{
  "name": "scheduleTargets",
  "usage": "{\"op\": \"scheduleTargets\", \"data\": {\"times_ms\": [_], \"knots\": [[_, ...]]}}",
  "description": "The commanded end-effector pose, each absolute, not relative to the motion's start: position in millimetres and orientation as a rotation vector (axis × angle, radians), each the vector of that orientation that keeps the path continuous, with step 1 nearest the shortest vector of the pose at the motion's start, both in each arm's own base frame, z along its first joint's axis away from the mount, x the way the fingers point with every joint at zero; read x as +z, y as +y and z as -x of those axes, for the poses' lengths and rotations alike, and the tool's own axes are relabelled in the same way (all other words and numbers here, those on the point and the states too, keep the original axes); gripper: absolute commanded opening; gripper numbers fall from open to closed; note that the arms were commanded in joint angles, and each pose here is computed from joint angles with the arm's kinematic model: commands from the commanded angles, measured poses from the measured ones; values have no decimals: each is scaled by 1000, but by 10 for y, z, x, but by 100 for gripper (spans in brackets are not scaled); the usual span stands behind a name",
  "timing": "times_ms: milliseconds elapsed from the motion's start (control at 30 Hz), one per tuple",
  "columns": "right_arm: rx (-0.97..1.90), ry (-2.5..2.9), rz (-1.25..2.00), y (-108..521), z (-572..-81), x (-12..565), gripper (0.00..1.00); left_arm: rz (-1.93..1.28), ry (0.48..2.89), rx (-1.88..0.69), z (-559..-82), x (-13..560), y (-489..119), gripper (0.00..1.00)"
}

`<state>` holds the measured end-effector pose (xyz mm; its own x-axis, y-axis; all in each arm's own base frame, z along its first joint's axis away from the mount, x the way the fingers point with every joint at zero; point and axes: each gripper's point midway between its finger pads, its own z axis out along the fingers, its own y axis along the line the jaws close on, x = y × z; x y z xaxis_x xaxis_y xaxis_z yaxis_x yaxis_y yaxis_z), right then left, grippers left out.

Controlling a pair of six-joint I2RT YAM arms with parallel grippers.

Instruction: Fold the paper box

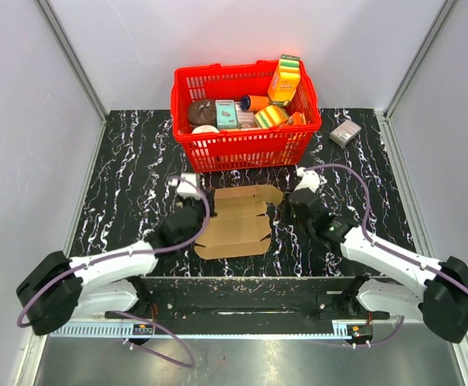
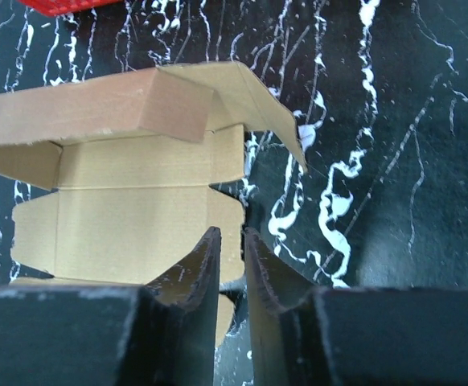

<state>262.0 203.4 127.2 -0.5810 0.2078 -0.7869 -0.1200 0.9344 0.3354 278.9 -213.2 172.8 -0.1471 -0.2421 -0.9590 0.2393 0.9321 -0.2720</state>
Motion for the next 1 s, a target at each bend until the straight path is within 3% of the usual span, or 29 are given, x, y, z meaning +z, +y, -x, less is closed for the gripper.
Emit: {"op": "scheduleTargets", "data": {"times_ms": [0, 233, 967], "knots": [[548, 2094, 27, 2278, -2877, 1546, 18, -73, 1693, -469, -3184, 1828, -2262, 2], [629, 2127, 67, 2423, -3164, 1373, 0, -212, 1703, -542, -3513, 1858, -2618, 0], [482, 2278, 53, 2283, -3573, 697, 0, -242, 1798, -514, -3607, 1339, -2693, 0]]}}
